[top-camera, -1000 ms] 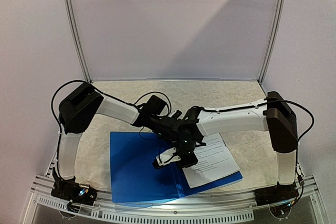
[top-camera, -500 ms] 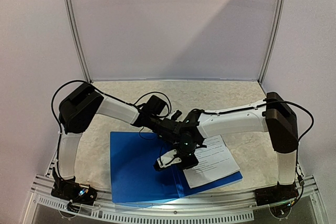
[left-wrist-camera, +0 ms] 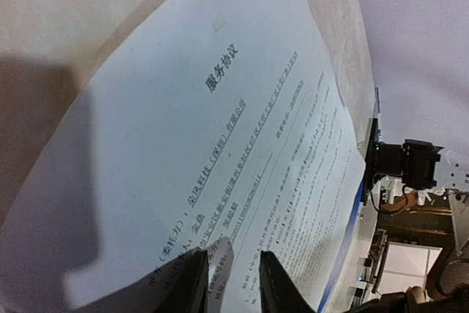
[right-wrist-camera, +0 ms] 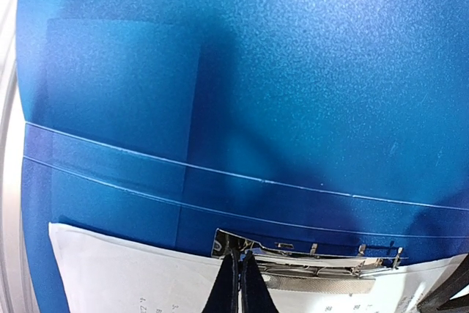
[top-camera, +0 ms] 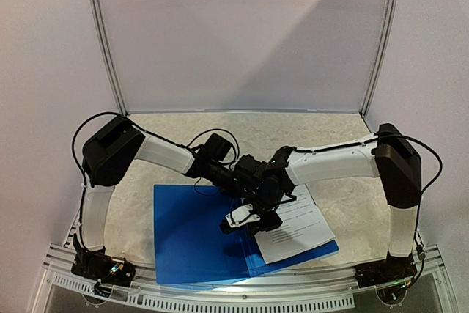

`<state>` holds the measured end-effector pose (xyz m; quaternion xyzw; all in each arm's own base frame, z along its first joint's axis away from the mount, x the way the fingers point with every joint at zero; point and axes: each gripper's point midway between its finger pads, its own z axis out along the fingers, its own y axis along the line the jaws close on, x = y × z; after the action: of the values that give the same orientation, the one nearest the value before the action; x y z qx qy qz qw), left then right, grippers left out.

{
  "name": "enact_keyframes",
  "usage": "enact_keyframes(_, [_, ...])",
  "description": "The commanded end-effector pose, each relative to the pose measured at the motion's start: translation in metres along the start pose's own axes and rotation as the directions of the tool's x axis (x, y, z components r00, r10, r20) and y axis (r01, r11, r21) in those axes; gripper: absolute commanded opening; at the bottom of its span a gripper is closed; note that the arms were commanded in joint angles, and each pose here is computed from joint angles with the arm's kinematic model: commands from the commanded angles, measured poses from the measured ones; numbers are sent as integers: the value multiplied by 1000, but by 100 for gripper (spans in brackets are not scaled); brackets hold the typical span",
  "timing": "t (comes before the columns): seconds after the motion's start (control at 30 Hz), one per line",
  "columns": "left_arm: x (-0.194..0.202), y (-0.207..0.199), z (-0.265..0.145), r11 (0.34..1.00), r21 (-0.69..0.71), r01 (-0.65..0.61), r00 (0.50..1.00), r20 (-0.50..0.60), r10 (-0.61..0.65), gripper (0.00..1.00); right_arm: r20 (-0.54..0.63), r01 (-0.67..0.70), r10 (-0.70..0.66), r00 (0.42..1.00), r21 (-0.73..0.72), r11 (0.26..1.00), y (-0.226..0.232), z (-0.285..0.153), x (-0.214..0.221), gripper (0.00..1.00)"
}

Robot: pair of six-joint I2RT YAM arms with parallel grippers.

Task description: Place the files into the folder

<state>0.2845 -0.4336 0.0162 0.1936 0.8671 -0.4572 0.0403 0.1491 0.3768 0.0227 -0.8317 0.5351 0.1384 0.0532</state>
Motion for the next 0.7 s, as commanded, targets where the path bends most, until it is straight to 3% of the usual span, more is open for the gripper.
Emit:
enact_keyframes(0.0, [21,27,11,997,-61,46,998,-44,-49,26,-55,-29,18,998,-218,975,52,18,19,0])
enact_keyframes(0.33, [21,28,12,997,-62,49,998,-45,-52,26,-184,-49,-2,983,-272,961,65,47,40,0])
enact_keyframes(0.67, [23,29,11,997,-62,50,997,-49,-53,26,-158,-43,3,987,-253,966,52,59,27,0])
